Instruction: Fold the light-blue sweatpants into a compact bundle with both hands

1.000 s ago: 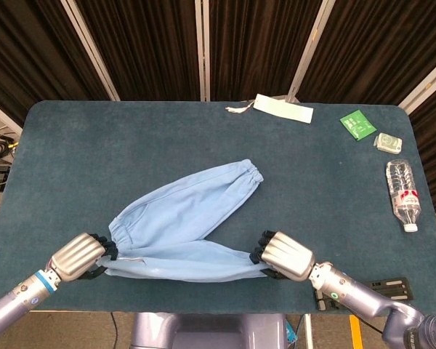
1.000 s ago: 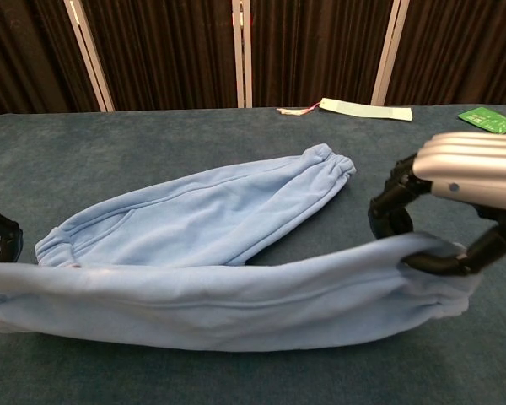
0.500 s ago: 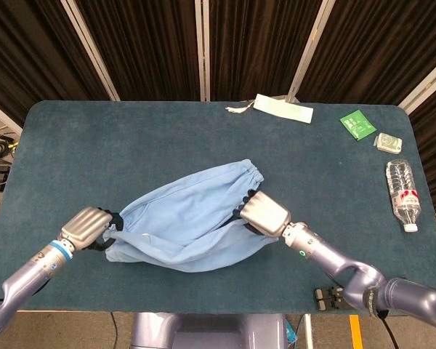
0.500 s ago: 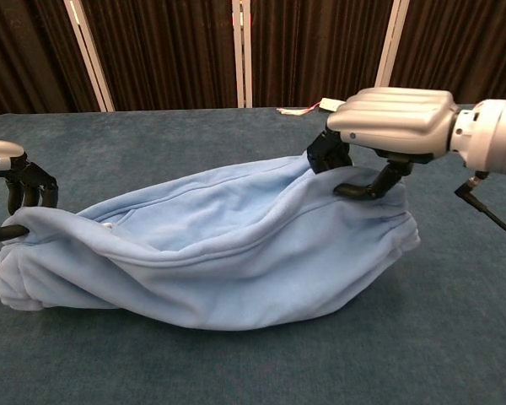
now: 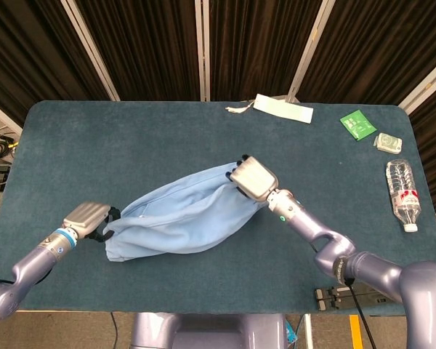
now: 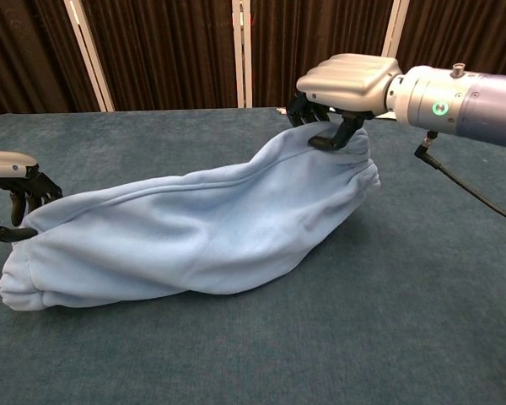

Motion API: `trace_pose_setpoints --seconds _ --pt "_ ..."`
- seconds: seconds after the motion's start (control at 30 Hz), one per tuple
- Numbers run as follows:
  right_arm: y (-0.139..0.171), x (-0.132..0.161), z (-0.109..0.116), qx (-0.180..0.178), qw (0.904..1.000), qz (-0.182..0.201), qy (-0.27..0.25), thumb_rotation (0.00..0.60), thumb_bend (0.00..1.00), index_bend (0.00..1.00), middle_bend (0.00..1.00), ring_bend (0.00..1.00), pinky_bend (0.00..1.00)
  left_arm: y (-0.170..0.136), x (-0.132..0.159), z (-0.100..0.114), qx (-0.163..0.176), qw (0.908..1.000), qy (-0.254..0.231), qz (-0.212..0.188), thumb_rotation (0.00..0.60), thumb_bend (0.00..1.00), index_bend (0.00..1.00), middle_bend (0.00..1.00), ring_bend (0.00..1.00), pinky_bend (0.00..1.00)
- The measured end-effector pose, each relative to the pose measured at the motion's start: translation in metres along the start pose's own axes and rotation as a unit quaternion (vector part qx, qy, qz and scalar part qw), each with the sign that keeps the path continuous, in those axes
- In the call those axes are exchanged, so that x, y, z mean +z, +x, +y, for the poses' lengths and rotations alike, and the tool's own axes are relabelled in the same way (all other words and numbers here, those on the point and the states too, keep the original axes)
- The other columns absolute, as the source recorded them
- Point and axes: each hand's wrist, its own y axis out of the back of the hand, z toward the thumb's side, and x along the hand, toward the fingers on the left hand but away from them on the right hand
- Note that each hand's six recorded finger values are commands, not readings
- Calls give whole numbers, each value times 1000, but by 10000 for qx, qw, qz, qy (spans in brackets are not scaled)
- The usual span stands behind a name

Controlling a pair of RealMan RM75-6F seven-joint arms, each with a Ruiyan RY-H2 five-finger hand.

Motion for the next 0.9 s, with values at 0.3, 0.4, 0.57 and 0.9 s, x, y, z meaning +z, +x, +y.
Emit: trace_pose_setpoints --seconds 0.3,0.4,0.57,0.9 --pt "-26 -3 -14 125 9995 -247 146 600 550 675 647 541 416 12 -1 3 -16 9999 -153 27 600 560 667 296 291 359" --pt "-33 -2 -17 144 9993 -294 170 600 550 675 647 541 416 13 -3 3 -42 9998 -168 59 600 560 666 296 291 359" --pt "-46 -1 -18 149 9989 -378 220 600 550 675 646 540 416 17 -8 3 -53 9995 -282 124 600 561 665 295 291 359" --pt "-72 2 -19 162 9973 -673 226 600 437 617 594 517 404 22 -15 2 -110 9990 -407 174 600 561 638 281 283 360"
